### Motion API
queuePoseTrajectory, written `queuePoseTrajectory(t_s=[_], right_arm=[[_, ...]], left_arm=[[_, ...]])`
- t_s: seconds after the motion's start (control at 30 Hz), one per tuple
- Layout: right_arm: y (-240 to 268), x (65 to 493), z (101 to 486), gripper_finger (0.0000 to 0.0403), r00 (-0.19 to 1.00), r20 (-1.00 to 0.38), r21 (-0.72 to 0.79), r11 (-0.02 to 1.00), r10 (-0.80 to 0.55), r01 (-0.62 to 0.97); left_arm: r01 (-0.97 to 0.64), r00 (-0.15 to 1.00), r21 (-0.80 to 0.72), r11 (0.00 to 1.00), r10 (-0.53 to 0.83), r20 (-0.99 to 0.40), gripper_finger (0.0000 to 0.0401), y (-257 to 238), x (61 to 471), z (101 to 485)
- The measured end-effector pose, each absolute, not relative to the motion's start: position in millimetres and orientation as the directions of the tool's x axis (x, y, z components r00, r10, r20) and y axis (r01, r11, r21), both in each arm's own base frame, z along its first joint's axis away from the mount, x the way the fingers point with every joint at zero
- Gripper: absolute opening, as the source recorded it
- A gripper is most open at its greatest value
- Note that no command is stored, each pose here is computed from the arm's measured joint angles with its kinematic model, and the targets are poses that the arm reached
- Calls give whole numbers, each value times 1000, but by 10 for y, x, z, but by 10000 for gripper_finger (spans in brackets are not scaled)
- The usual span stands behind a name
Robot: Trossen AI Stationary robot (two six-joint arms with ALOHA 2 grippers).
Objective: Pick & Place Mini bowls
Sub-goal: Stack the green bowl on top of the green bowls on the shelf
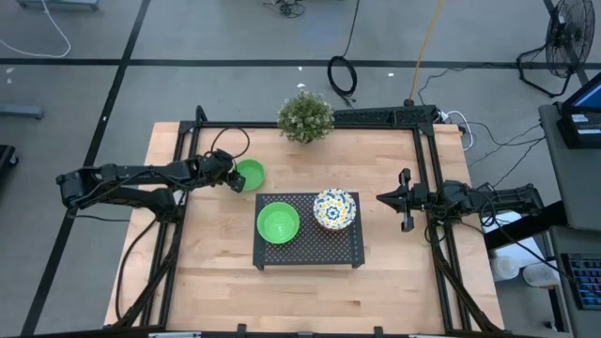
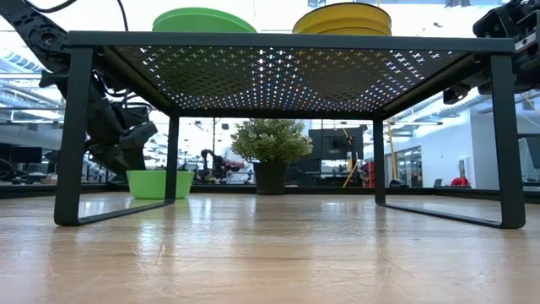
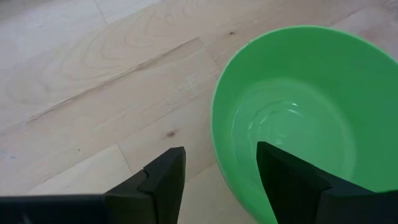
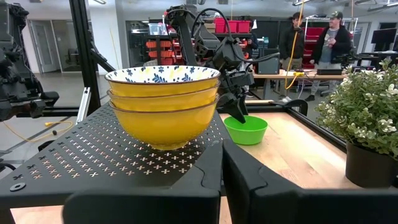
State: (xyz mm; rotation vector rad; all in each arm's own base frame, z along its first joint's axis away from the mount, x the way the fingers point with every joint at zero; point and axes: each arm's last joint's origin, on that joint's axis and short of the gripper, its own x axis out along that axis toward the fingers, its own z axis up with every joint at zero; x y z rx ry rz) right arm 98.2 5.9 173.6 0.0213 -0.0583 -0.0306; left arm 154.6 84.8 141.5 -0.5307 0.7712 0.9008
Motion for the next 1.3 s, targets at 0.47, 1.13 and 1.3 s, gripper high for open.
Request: queuePoseTrajectory(t_s=[0.47,1.13,1.3], right_arm=[[59,982,1736,0,998,58,22,999,-32,31],[59,982,1736,0,998,58,22,999,-32,31],[59,982,1736,0,998,58,22,999,-32,31]], left_arm=[[-847,390,-94,524,491,-779,200,850,1545,1416],[-844,397,-99,527,490,-776,13,851,1550,1420],[-842,399,-101,530,486,-777,19,849,1550,1422]])
